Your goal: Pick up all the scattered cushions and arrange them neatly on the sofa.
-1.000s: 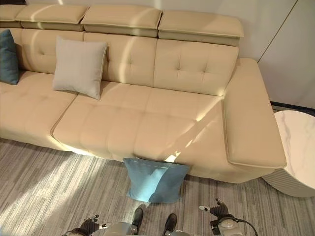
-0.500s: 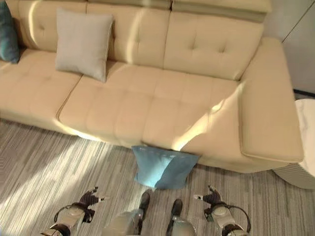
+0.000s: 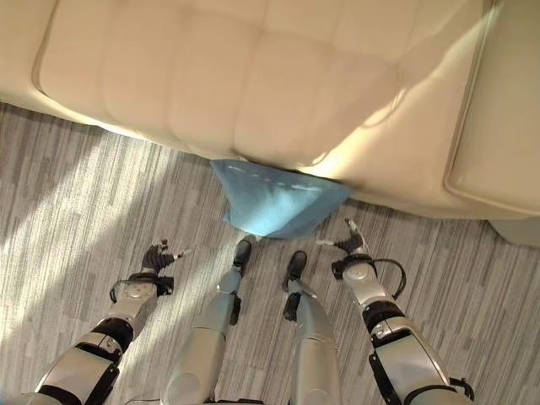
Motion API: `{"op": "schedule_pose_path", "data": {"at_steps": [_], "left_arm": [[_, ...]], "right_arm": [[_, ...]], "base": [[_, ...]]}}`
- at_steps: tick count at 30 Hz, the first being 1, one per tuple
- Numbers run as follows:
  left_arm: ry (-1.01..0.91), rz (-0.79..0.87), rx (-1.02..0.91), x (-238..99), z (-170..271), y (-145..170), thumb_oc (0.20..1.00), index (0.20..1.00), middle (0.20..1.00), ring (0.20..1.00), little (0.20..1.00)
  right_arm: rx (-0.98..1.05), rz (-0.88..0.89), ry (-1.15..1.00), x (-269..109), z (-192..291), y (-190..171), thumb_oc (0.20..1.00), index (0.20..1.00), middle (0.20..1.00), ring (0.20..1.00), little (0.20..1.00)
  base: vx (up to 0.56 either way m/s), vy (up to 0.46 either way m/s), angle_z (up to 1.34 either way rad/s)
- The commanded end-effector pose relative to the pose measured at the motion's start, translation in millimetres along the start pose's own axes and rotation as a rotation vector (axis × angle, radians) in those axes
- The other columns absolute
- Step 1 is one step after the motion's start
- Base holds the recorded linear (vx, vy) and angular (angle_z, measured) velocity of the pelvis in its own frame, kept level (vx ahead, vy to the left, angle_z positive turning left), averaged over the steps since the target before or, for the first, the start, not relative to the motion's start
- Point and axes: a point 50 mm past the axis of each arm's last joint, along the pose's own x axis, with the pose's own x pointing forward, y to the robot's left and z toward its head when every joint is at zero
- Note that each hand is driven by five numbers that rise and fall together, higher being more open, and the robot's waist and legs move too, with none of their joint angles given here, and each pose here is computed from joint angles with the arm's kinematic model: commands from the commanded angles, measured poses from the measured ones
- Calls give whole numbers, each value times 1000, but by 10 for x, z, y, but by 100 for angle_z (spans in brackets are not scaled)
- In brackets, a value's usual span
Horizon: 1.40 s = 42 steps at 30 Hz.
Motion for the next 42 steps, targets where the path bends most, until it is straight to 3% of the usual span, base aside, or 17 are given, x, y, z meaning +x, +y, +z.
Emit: {"op": "schedule_pose_path", "data": {"at_steps": [1,9,17,21,32,38,42], "left_arm": [[16,104,-51,-52,-117,143,1000,1000,1000,1000,1000],[-134,158,-137,81,372,4,1000,1000,1000,1000,1000],[-228,159,-156,167,724,24,1000,1000,1000,1000,1000],[-286,165,-167,192,915,59,1000,1000,1000,1000,1000],[-456,138,-241,233,1579,66,1000,1000,1000,1000,1000],[-586,78,-209,205,2095,-31,1000,1000,1000,1000,1000],[-737,-14,-228,67,2745,-247,1000,1000,1000,1000,1000]], "right_arm": [[-10,-88,5,-70,-135,-109,1000,1000,1000,1000,1000],[61,-302,-132,85,327,-343,1000,1000,1000,1000,1000],[111,-373,-175,187,551,-544,1000,1000,1000,1000,1000],[113,-369,-219,232,708,-602,1000,1000,1000,1000,1000],[122,-321,-502,321,1735,-799,1000,1000,1000,1000,1000],[108,-251,-621,271,2189,-694,1000,1000,1000,1000,1000],[173,-109,-709,154,2626,-346,1000,1000,1000,1000,1000]], "base": [[-69,77,2],[-27,65,-6],[3,48,-4],[10,20,-6],[20,4,0],[0,0,0],[7,6,-4]]}}
